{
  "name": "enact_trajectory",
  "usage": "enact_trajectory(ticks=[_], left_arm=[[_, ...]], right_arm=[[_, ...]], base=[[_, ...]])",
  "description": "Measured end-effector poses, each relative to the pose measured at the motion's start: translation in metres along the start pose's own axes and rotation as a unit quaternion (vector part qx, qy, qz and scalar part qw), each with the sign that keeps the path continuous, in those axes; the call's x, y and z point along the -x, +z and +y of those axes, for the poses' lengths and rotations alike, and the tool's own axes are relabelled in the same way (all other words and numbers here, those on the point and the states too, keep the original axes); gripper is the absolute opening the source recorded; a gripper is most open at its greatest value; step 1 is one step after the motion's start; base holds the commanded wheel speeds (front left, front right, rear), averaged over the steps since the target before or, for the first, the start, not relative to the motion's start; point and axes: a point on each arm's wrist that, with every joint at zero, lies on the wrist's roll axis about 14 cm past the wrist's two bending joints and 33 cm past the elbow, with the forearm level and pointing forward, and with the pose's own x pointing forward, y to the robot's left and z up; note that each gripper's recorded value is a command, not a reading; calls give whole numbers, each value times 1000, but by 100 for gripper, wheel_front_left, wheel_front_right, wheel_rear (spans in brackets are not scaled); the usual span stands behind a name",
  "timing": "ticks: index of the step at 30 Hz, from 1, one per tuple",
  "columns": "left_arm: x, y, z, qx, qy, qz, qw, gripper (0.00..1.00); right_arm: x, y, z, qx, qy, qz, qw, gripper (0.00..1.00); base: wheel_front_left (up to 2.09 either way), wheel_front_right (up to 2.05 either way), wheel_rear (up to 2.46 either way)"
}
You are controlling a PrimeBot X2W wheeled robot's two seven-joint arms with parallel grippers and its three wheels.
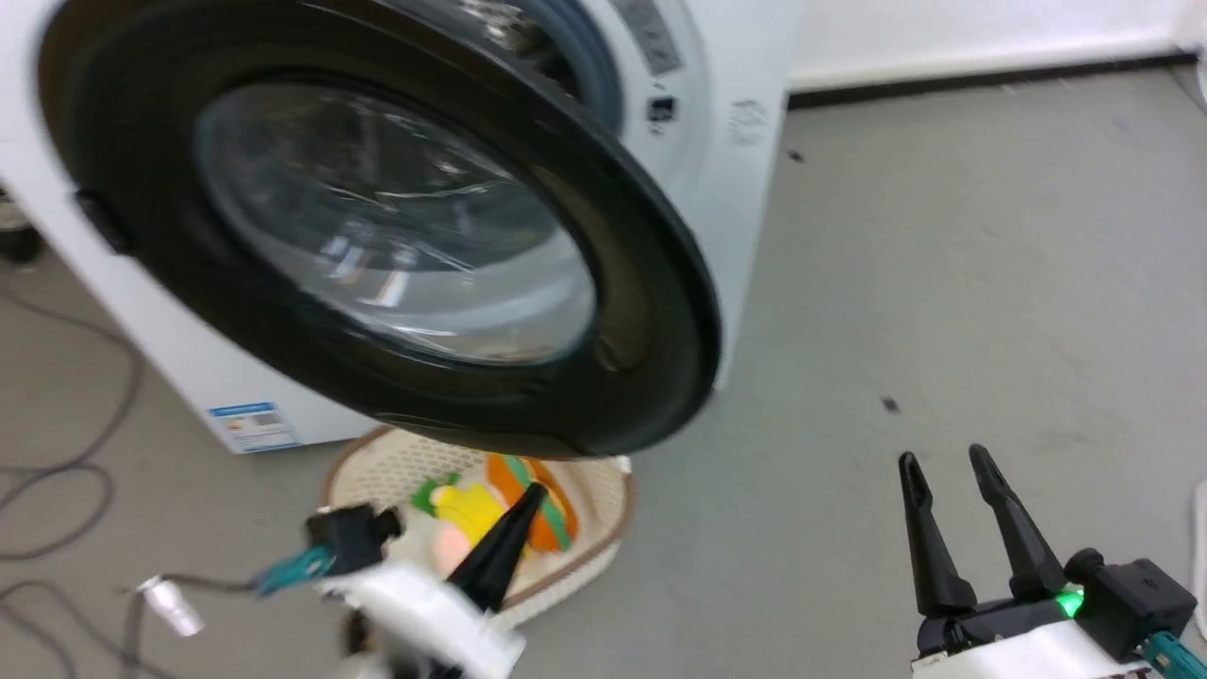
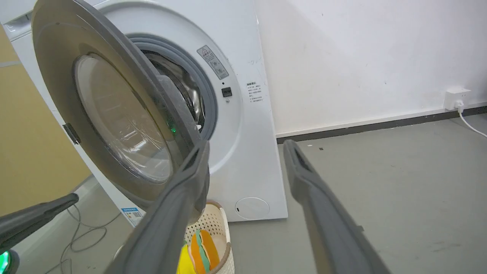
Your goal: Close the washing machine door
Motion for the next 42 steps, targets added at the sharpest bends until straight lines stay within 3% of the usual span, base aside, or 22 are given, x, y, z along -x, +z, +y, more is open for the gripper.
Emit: enact_trajectory(ticks=[4, 7, 8, 9, 10, 11, 16, 21, 22, 23, 24, 33, 42], left_arm=[[35, 29, 26, -112, 39, -45, 992, 0], [54, 73, 34, -183, 81, -114, 973, 0], [61, 92, 30, -208, 91, -146, 963, 0], [99, 140, 18, -268, 129, -250, 921, 0], [108, 141, 18, -271, 141, -262, 916, 19], [116, 139, 20, -277, 153, -267, 910, 100], [139, 120, 30, -322, 193, -253, 892, 100], [143, 110, 33, -336, 209, -247, 885, 100], [143, 108, 34, -337, 213, -245, 884, 100], [143, 108, 36, -335, 218, -246, 883, 100], [143, 108, 37, -334, 222, -248, 882, 100], [142, 104, 43, -338, 228, -238, 881, 100], [127, 105, 56, -336, 233, -222, 885, 100]], right_arm=[[-4, 2, 16, -9, 26, -6, 1000, 100], [-8, 1, 30, -13, 50, -6, 999, 100], [-9, 1, 35, -14, 58, -5, 998, 100], [-16, 0, 55, -16, 93, -5, 996, 100], [-17, -1, 60, -15, 101, -5, 995, 100], [-19, -1, 64, -15, 108, -4, 994, 100], [-23, -5, 81, -18, 136, 1, 991, 100], [-24, -14, 91, -22, 152, 14, 988, 100], [-24, -17, 92, -22, 154, 18, 988, 39], [-25, -18, 94, -23, 156, 21, 987, 27], [-24, -21, 96, -24, 160, 24, 987, 0], [-29, -39, 118, -7, 218, 52, 975, 0], [-80, -50, 121, 41, 277, 57, 958, 0]], base=[[0, 0, 0], [0, 0, 0], [0, 0, 0], [0, 0, 0], [0, 0, 0], [0, 0, 0], [0, 0, 0], [0, 0, 0], [0, 0, 0], [0, 0, 0], [0, 0, 0], [0, 0, 0], [0, 0, 0]])
